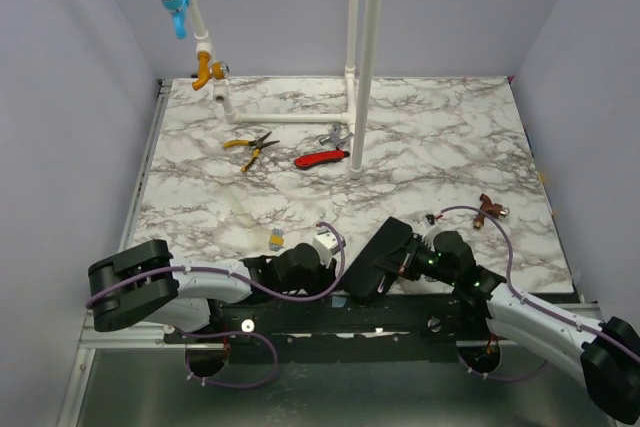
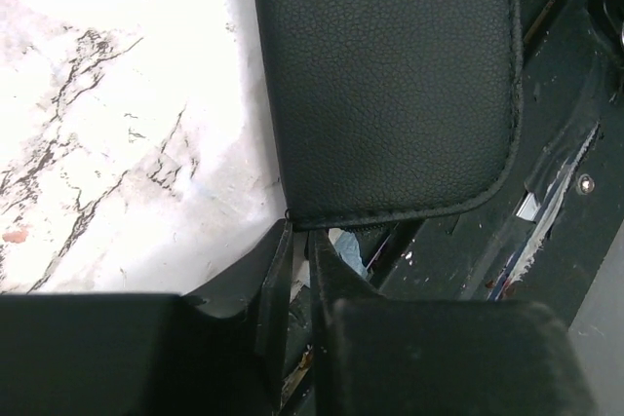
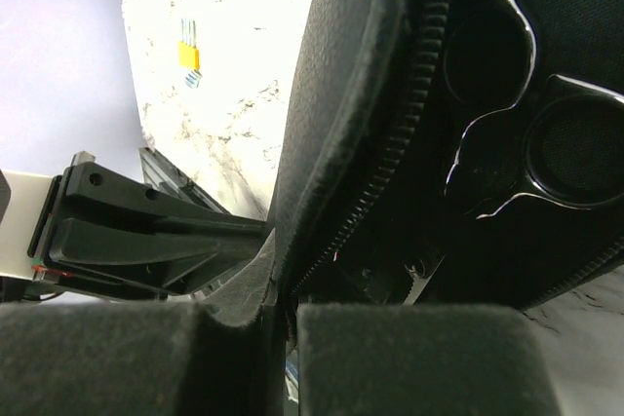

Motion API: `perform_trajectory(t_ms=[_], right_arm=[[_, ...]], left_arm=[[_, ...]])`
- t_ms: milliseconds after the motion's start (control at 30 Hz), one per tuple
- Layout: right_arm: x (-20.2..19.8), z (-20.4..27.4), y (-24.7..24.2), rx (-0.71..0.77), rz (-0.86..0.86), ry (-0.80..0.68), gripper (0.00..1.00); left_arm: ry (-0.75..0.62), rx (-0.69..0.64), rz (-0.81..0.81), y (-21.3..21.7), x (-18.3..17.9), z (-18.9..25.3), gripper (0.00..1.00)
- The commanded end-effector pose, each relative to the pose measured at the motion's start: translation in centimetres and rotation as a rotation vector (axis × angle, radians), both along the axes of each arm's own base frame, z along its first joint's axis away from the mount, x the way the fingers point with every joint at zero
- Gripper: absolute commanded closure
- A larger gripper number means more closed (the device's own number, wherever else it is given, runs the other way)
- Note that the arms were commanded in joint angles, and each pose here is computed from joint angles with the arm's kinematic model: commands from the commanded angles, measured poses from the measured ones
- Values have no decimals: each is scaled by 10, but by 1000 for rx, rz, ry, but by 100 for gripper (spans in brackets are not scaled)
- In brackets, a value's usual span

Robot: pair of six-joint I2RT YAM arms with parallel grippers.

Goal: Sort the hair-cutting tools
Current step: Close the hairdressing tool bag at the center of the board, then zip the hairdressing tool bag at the center of the board.

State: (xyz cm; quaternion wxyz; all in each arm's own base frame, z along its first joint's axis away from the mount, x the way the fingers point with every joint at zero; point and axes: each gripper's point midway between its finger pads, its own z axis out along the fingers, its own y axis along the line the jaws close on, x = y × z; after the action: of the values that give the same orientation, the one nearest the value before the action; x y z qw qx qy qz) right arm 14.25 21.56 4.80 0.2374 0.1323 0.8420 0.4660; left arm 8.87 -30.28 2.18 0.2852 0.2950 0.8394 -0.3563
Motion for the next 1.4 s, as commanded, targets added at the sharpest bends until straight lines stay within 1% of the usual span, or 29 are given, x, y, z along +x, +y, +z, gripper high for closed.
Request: perform_trajectory(t_ms=[0, 100, 133, 167, 267, 400, 433, 500, 533, 633, 700, 867, 1000, 1067, 1100, 1133, 1167, 1233, 1267, 1333, 1367], right_arm=[[0, -6, -3, -5, -16, -5, 99], [-3, -9, -2, -18, 8, 7, 99], [-3, -10, -1, -18, 14, 8, 99], [-3, -9, 0, -15, 15, 8, 99], [2, -2, 2, 14, 1, -17, 100], [13, 18, 6, 74, -34, -70, 99], [15, 20, 6, 76, -44, -76, 99], [17, 16, 4, 61, -58, -73, 99], [24, 27, 8, 72, -62, -95, 99], [30, 26, 11, 52, -68, -84, 99], [35, 23, 13, 41, -84, -72, 99], [51, 17, 15, 11, -129, -60, 99], [63, 18, 20, -4, -124, -63, 99], [64, 18, 25, -4, -104, -58, 99], [63, 16, 27, -8, -93, -47, 97], [61, 15, 29, -3, -79, -37, 88], [58, 13, 30, 0, -63, -26, 77], [51, 9, 30, 6, -46, -3, 62], [48, 8, 30, 11, -37, 4, 56], [42, 7, 31, 15, -15, 19, 48], [39, 6, 32, 17, 0, 26, 47]], left_arm=[[66, 60, -57, 3, -24, -16, 92], [73, 67, -50, 4, -29, -18, 92], [74, 69, -47, 5, -30, -19, 90], [76, 70, -36, 5, -30, -20, 86], [67, 58, 32, 10, -23, -18, 65], [22, 12, 145, 20, -7, -5, 37], [5, 1, 171, 23, -2, -2, 32], [-27, -25, 208, 27, 6, 7, 27], [-41, -41, 222, 28, 10, 11, 26], [-54, -73, 244, 28, 24, 17, 24], [-49, -74, 263, 27, 32, 15, 25], [-25, -126, 283, 18, 46, 18, 24], [-28, -166, 265, 8, 57, 25, 24], [-34, -154, 245, 1, 61, 26, 25], [-36, -147, 240, -1, 63, 26, 25], [-37, -142, 236, -4, 64, 26, 25], [-37, -138, 237, -5, 65, 26, 26], [-35, -138, 242, -8, 68, 25, 26], [-34, -135, 247, -9, 69, 24, 27], [-29, -123, 266, -9, 73, 21, 28], [-27, -119, 275, -9, 74, 20, 28]])
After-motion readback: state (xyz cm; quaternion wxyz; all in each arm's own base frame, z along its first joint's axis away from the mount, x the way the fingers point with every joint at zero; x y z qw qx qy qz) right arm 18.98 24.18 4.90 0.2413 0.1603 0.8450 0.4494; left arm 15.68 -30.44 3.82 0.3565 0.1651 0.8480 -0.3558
